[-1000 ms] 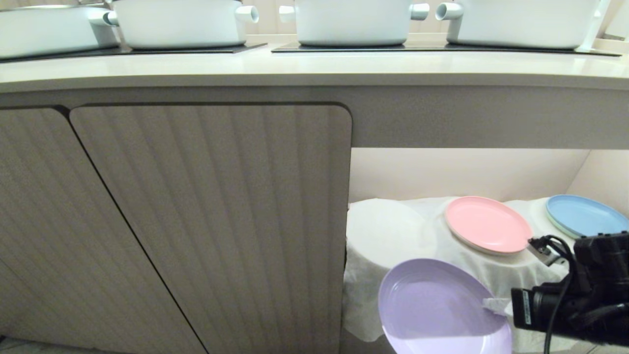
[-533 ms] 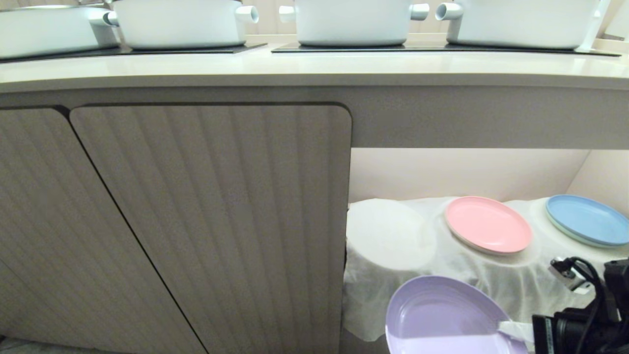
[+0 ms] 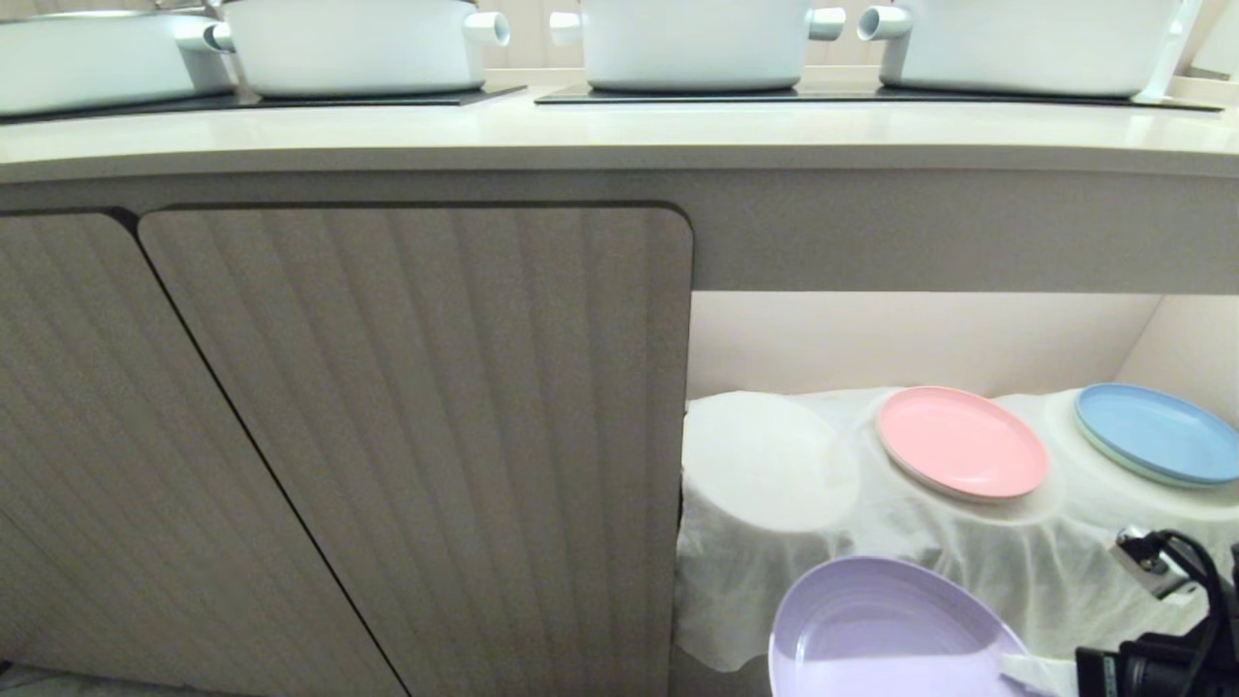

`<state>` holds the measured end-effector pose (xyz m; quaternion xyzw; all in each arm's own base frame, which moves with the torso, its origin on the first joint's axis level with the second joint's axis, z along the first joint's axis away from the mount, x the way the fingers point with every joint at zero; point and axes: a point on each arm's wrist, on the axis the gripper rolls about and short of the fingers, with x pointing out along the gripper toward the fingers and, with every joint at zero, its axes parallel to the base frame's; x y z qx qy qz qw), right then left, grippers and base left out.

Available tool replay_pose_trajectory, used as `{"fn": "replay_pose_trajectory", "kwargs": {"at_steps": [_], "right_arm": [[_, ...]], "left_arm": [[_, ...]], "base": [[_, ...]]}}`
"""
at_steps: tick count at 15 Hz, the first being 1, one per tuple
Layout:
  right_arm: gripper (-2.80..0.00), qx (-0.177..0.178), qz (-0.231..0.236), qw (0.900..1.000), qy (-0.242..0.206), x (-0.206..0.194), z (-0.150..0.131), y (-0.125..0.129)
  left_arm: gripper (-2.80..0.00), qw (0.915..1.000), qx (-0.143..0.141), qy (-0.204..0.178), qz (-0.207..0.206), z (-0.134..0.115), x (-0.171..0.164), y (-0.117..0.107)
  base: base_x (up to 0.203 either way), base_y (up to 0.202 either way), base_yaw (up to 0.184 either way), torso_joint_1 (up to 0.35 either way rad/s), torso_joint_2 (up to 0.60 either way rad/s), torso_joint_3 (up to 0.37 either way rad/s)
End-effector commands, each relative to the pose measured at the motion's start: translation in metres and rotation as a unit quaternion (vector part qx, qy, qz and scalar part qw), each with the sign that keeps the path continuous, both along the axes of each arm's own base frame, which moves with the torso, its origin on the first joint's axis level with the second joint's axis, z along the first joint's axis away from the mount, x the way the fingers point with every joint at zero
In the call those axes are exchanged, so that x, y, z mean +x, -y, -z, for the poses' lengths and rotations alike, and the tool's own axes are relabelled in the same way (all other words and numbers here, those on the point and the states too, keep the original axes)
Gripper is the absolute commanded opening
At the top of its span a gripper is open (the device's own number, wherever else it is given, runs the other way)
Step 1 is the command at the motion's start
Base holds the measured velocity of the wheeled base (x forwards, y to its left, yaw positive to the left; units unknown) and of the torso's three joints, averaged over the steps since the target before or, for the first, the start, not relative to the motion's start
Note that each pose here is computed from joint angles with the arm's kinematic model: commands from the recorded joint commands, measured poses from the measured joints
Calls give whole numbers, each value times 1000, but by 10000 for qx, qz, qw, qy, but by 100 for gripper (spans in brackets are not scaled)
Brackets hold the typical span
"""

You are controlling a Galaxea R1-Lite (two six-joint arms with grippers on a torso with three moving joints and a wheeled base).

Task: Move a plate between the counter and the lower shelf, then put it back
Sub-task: Put the plate

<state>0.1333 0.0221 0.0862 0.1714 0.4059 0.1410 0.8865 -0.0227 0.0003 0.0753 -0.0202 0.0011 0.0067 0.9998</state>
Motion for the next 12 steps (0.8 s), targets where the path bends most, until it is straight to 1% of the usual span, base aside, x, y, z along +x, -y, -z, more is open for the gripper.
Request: {"fn": "replay_pose_trajectory", "kwargs": {"at_steps": [1,12], "right_arm": [[-280,22,-7,10000,46,-1,-1,0],[-280,58,43,10000,-11,-3,1,1]], "left_arm": [[-280,10000,-5,-3,-2,0,0,0],[-280,10000,-5,-3,-2,0,0,0]], "base": [[0,0,0,0,0,0],[0,0,0,0,0,0]]}}
